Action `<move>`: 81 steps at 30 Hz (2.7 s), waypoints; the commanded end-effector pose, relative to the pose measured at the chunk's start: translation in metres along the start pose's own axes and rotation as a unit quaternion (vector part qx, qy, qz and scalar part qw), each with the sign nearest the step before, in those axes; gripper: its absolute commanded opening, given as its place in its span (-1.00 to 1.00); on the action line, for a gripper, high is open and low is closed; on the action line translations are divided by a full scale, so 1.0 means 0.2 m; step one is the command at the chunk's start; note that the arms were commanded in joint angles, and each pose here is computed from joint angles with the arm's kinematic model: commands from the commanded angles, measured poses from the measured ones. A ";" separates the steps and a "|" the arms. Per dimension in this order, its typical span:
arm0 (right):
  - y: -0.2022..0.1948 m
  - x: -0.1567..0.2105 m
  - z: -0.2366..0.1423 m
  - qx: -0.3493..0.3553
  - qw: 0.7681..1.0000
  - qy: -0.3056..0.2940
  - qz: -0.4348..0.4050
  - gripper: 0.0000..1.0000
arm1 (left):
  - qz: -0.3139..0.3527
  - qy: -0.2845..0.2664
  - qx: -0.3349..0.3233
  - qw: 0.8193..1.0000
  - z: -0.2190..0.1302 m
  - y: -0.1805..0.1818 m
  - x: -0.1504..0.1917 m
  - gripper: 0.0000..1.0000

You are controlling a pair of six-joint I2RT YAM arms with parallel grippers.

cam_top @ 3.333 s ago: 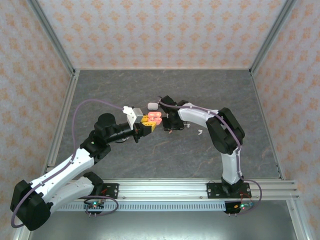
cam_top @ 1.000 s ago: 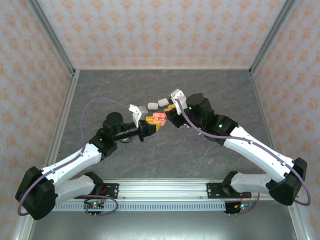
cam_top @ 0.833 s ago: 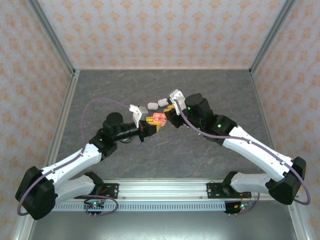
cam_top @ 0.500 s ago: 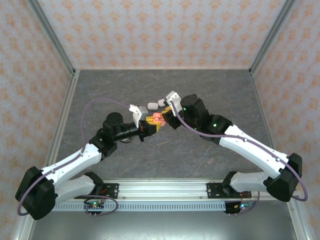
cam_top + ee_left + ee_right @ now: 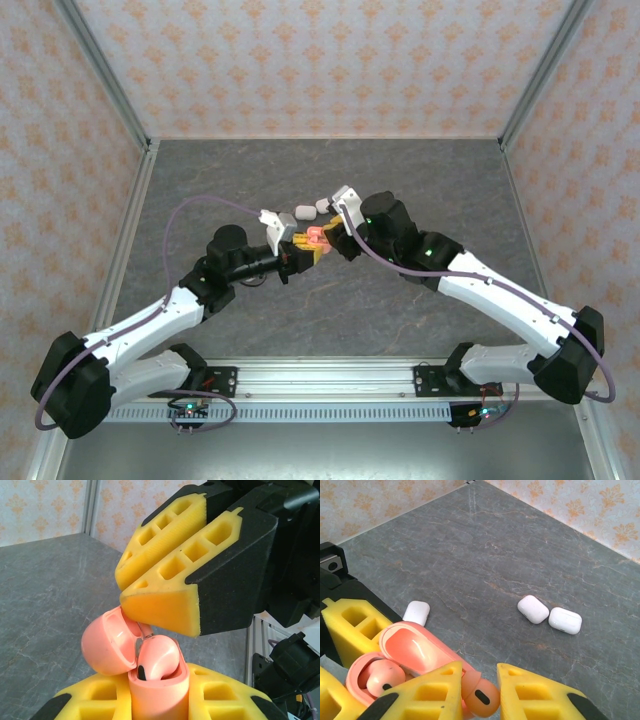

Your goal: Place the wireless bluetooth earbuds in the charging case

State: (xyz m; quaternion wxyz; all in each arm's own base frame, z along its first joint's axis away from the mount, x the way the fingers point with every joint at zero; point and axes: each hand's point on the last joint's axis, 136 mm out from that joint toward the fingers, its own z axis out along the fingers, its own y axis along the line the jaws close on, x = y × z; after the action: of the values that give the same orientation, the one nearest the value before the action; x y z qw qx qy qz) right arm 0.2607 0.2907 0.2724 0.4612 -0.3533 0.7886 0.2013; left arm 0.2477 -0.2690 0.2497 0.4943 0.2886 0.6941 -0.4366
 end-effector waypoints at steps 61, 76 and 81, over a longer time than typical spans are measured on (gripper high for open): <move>0.17 -0.20 -0.23 -0.298 0.921 -0.092 0.233 0.98 | 0.051 -0.080 0.071 0.993 -0.04 -0.21 -0.23 -1.00; 0.26 -0.27 -0.32 -0.327 0.920 -0.112 0.184 0.66 | 0.055 -0.064 0.070 0.994 -0.01 -0.20 -0.21 -1.00; 0.24 -0.27 -0.37 -0.306 0.929 -0.125 0.167 0.63 | 0.054 -0.060 0.068 0.994 -0.01 -0.20 -0.20 -1.00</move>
State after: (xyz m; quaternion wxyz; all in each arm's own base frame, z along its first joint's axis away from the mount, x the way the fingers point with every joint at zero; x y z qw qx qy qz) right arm 0.2099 0.3018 0.3204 0.3365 -0.2841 0.7098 0.5497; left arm 0.2279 -0.2819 0.2868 0.5242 0.3223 0.6303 -0.4733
